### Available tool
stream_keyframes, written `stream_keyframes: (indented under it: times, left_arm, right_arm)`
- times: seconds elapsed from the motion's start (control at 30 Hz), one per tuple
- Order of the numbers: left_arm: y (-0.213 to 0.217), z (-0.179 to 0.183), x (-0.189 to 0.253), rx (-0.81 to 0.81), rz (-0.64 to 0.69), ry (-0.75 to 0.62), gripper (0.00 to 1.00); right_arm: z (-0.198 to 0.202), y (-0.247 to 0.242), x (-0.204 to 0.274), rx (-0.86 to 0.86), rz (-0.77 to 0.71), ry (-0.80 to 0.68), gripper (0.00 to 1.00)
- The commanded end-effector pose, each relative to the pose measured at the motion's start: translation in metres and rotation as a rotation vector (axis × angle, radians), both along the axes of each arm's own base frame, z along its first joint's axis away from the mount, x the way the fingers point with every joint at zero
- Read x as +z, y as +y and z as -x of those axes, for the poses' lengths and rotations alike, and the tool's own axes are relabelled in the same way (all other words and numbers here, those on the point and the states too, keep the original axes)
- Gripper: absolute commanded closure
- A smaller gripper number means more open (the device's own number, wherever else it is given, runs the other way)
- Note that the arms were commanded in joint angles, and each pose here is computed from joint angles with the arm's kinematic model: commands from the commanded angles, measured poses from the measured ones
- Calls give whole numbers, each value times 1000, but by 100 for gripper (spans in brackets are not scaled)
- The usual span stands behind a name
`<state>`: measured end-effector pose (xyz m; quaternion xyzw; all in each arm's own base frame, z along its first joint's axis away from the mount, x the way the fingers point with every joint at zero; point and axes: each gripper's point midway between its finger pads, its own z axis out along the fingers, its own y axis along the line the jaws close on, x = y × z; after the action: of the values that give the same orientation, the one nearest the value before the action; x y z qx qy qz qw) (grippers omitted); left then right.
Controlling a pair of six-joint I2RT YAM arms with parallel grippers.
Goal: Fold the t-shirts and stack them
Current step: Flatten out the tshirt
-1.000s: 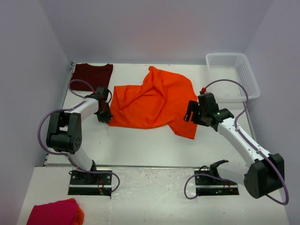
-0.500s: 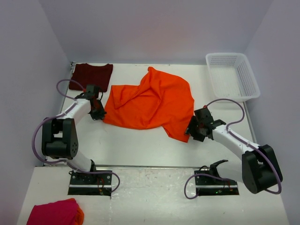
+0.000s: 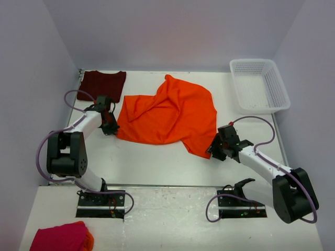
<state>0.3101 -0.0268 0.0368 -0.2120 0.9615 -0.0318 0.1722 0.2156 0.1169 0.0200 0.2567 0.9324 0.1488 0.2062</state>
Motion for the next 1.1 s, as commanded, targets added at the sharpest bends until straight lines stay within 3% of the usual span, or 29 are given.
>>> stream_keyframes:
  times: [0.0,0.87,1.0,1.07]
  left_arm:
    - [-4,-10,6,8,26,-39,100]
    - [-9,-8,14,-4,59,-59,100]
    - [-10,-7,13,-5,63,-64,100]
    - [-10,-6,13,-5,65,-64,100]
  right_arm:
    - [1,2,4,-31,-28,-15,55]
    - [16,9,0,-49,-54,29,64]
    - [14,6,1,-70,-41,20,68]
    - [15,4,-1,-80,-32,27,78]
